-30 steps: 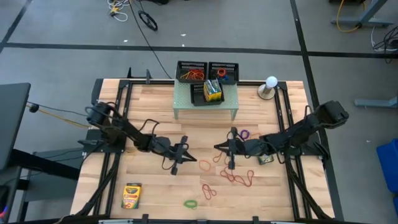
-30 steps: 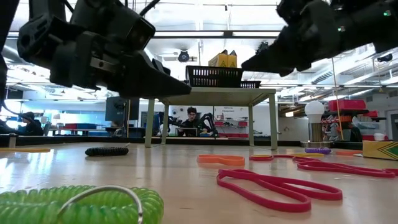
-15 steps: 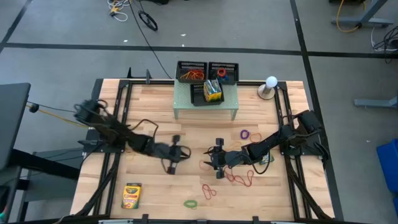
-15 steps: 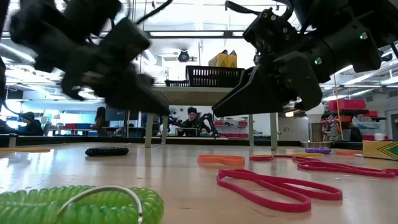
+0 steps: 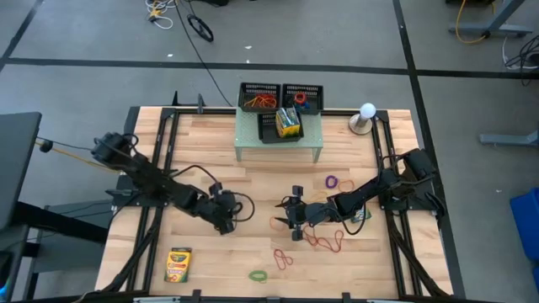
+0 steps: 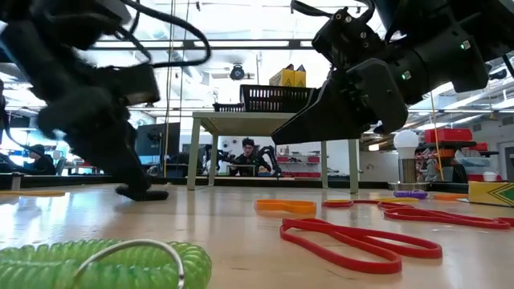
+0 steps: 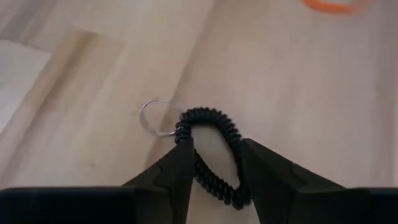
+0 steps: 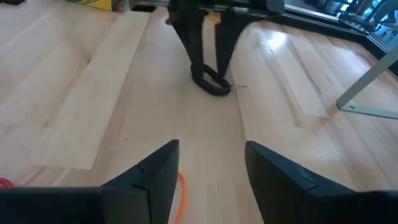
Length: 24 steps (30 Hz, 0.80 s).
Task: Pick & Place Office Desk Supplies
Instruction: Put the black spiral keychain the top right black bin
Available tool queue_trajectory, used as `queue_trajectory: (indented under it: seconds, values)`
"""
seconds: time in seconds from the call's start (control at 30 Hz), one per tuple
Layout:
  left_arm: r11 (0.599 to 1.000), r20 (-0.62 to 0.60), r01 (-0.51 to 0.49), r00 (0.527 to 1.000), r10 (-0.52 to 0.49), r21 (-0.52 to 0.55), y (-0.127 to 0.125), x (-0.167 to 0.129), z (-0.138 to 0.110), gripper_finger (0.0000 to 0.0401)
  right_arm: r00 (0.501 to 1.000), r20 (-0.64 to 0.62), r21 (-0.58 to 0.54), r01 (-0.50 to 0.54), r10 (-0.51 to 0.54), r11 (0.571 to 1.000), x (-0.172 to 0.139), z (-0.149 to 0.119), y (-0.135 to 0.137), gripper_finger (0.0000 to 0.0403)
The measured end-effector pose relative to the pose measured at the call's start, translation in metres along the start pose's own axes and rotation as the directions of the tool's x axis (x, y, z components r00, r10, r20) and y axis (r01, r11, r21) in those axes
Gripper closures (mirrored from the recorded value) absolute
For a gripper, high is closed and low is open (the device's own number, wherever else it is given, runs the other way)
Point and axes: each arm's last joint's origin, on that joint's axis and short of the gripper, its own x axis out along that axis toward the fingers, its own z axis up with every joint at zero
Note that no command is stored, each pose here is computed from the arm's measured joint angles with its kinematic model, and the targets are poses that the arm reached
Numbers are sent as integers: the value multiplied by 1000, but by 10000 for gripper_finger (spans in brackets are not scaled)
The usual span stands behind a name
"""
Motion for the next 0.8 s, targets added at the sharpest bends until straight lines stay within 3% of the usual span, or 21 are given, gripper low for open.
queue_trajectory:
  seconds: [0.23,0.53,0.8]
  values:
    - [1000,-29,-23,999,23,-16,9,9,4,278,1000,-1,-1,2,-2,1000,0,0,0,211]
    - [997,-44,2,999,1,74,6,6,3,389,1000,0,-1,1,-1,1000,0,0,0,211]
    - [979,-2,64,998,-65,193,-14,-3,16,396,1000,0,-1,-3,3,1000,0,0,0,211]
